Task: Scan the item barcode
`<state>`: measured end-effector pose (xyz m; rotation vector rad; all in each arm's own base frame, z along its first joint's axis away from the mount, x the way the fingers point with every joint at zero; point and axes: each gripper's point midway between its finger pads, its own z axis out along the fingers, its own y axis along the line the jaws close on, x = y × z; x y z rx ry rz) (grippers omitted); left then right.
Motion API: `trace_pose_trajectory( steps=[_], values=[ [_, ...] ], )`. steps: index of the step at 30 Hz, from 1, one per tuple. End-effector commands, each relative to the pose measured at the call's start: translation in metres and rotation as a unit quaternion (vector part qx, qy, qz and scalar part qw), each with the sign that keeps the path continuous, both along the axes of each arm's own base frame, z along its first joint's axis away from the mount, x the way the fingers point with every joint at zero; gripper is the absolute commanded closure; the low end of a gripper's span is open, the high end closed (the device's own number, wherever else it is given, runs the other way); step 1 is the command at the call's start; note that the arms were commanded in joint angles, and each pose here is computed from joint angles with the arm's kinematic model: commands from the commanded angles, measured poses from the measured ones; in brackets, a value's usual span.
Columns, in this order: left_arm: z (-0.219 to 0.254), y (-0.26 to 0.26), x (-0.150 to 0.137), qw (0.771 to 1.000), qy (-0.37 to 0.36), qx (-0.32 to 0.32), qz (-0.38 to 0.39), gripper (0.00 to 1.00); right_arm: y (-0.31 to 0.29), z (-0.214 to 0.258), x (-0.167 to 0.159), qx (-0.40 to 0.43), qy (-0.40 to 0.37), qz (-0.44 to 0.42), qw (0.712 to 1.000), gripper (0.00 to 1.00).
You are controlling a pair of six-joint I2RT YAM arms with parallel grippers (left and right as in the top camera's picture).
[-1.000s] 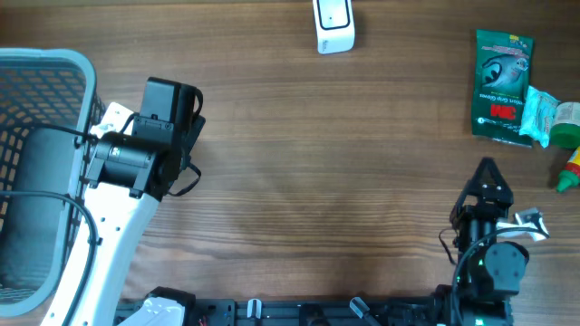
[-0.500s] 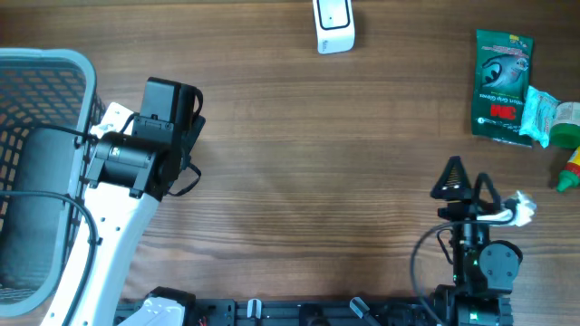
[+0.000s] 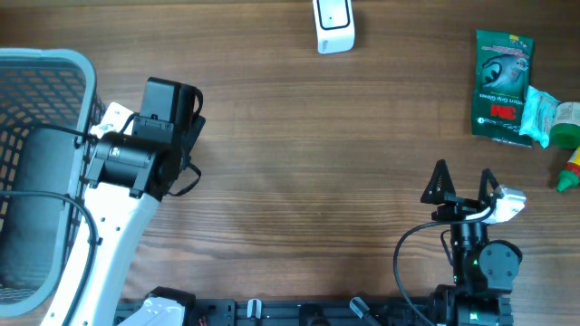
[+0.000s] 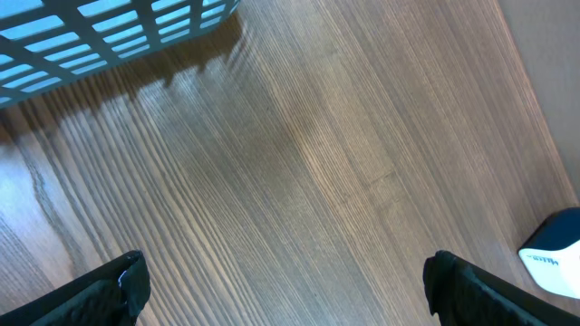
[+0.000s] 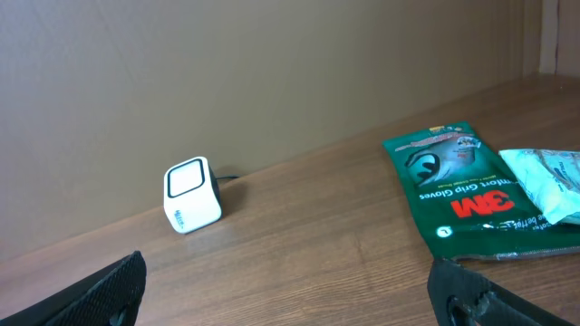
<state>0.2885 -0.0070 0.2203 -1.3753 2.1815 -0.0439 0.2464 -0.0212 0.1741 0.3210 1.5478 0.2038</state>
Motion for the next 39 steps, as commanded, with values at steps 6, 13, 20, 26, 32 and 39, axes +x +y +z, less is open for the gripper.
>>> trace_pose_trajectory(
  steps=[6, 13, 20, 26, 32, 39],
  values=[
    [0.004, 0.006, -0.001, 1.000, -0.007, 0.012, 0.004, 0.00, 0.003, 0.001, 0.000, -0.010, -0.004, 0.008, 1.000, 0.00],
    [0.002, 0.001, -0.005, 1.000, 0.003, 0.001, -0.003, 0.00, 0.003, 0.001, 0.000, -0.010, -0.004, 0.008, 1.000, 0.00],
    [0.053, -0.033, 0.020, 0.982, -0.144, 0.008, -0.125, 0.00, 0.003, 0.001, 0.000, -0.010, -0.004, 0.008, 1.000, 0.00],
    [0.056, -0.023, -0.004, 0.958, -0.245, 0.003, -0.150, 0.00, 0.003, 0.001, 0.000, -0.010, -0.004, 0.008, 1.000, 0.00],
    [0.031, -0.018, -0.028, 0.912, -0.349, 0.023, -0.216, 0.00, 0.003, 0.001, 0.000, -0.010, -0.004, 0.008, 1.000, 0.00],
    [0.012, -0.022, -0.048, 0.845, -0.454, 0.072, -0.272, 0.00, 0.003, 0.001, 0.000, -0.010, -0.004, 0.008, 1.000, 0.00]
  ],
)
